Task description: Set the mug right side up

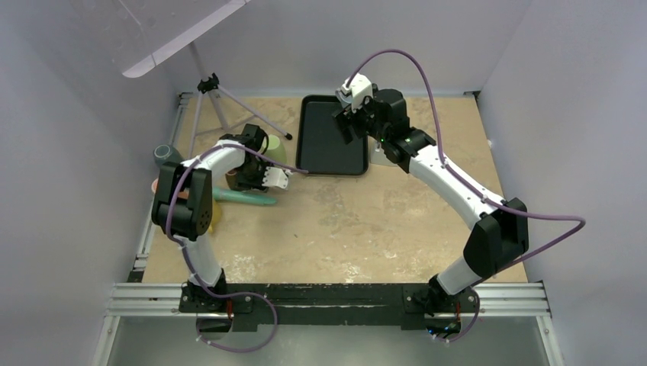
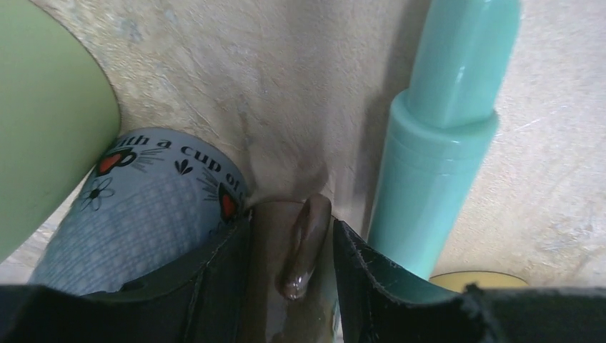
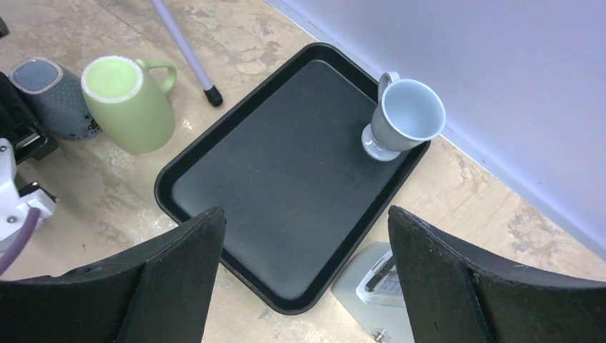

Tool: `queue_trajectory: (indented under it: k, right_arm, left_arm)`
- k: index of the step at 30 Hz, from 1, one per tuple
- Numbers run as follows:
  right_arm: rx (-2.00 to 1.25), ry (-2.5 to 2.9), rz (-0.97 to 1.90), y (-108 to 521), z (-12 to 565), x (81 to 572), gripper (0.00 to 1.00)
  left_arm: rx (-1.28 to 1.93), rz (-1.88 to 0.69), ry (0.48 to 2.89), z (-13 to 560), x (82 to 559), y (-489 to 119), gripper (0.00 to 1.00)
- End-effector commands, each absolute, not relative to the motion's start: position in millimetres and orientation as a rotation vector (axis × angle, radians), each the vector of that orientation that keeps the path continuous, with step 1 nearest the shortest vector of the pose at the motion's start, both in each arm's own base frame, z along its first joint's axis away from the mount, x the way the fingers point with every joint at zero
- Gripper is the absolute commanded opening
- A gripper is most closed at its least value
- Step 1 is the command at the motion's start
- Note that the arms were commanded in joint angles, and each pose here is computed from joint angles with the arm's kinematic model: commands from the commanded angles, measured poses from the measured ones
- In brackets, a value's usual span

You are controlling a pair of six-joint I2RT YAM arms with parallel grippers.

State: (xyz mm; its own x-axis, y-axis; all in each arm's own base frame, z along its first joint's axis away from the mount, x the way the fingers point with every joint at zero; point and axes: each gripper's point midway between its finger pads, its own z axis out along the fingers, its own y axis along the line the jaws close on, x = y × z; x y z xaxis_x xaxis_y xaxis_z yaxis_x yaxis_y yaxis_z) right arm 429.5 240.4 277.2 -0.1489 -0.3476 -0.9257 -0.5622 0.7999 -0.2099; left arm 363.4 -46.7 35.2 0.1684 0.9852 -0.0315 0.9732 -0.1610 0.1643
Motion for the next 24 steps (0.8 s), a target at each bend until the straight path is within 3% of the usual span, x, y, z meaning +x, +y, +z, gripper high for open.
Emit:
queue_trajectory:
  k: [1,4,6,8,9,14,24]
  right_arm:
    - [-0.668,1.693,0.213,237,308,429,0.86]
    - [-0.668,1.694,0.213,238,309,431,0.86]
    - [-0.663,1.693,0.216,239,310,432,0.86]
    - [-0.660,1.692,0.219,239,312,432,0.86]
    - [-0.659,1.694,0.220,239,313,431,0.86]
    - [-0.640,1.711,0.234,235,317,424,0.86]
    - [-0.519,1.697,0.404,232,337,387,0.92]
  left_arm:
    - [2.301,0.262,1.911,32,381,-37,0.51]
    - [2.276,0.242,1.925,30,382,-40,0.39]
    - [2.270,0.219,1.954,29,380,-40,0.25]
    - [2.267,0.193,1.991,31,373,-39,0.03]
    - [2.244,0.189,2.011,35,372,-39,0.00]
    - [1.958,0.032,2.133,78,368,-62,0.00]
    - [1.178,-0.748,2.175,216,345,-165,0.00]
